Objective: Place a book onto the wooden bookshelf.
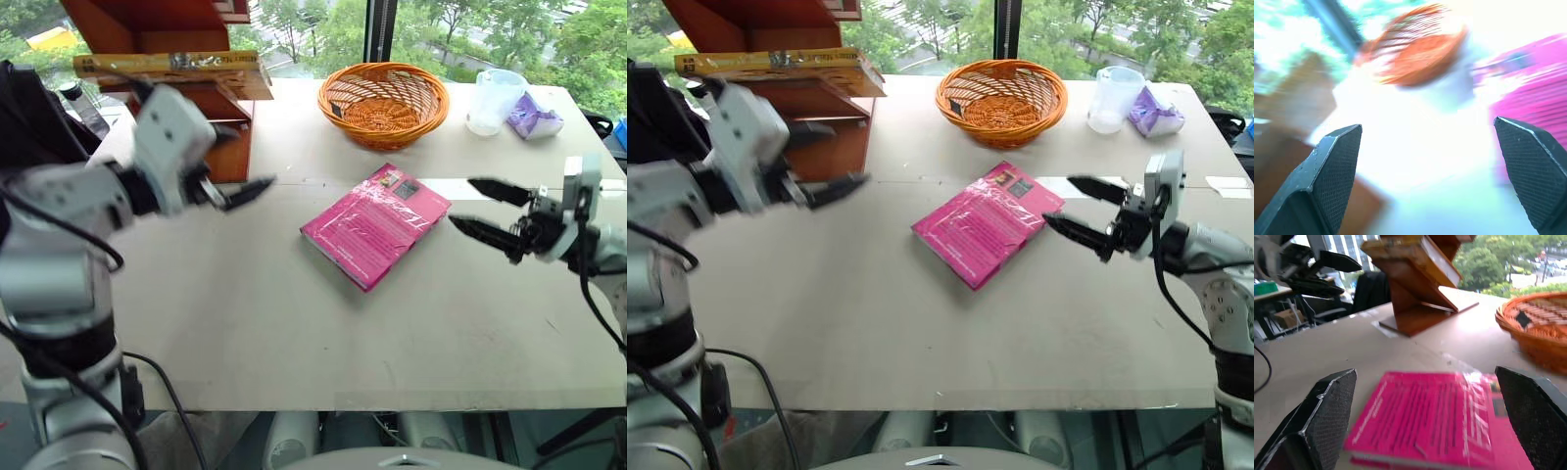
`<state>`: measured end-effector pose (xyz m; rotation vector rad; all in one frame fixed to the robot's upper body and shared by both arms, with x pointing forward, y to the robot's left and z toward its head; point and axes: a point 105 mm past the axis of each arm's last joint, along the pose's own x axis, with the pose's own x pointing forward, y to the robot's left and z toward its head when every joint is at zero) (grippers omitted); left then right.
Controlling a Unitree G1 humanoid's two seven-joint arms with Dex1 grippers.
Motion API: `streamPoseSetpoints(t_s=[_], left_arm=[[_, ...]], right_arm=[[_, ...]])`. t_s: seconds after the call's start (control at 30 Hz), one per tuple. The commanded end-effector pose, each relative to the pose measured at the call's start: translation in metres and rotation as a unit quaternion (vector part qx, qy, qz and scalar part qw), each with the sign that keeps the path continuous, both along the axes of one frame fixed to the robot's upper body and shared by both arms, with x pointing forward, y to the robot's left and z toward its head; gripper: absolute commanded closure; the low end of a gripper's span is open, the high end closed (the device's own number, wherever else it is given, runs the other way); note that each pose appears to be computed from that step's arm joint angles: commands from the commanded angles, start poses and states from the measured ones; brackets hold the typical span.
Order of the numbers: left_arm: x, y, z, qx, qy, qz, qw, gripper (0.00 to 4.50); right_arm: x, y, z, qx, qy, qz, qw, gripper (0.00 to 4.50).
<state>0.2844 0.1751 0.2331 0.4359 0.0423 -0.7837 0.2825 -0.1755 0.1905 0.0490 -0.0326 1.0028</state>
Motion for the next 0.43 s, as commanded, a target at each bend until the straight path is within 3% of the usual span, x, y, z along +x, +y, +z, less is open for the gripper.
streamPoseSetpoints(t_s=[0.03,0.23,0.43], left_arm=[[-0.028,-0.013,-0.032,-0.115,0.022,-0.006,0.993,0.08],[-0.063,0.001,-0.14,-0.12,0.13,0.102,0.979,0.08],[-0.065,-0.003,-0.168,-0.1,0.1,0.128,0.982,0.08]], right_arm=[[-0.015,-0.015,-0.028,-0.038,-0.006,-0.04,0.998,0.0],[-0.037,-0.051,-0.094,-0.103,0.01,-0.108,0.989,0.0],[-0.042,-0.068,-0.116,-0.12,-0.007,-0.146,0.982,0.0]])
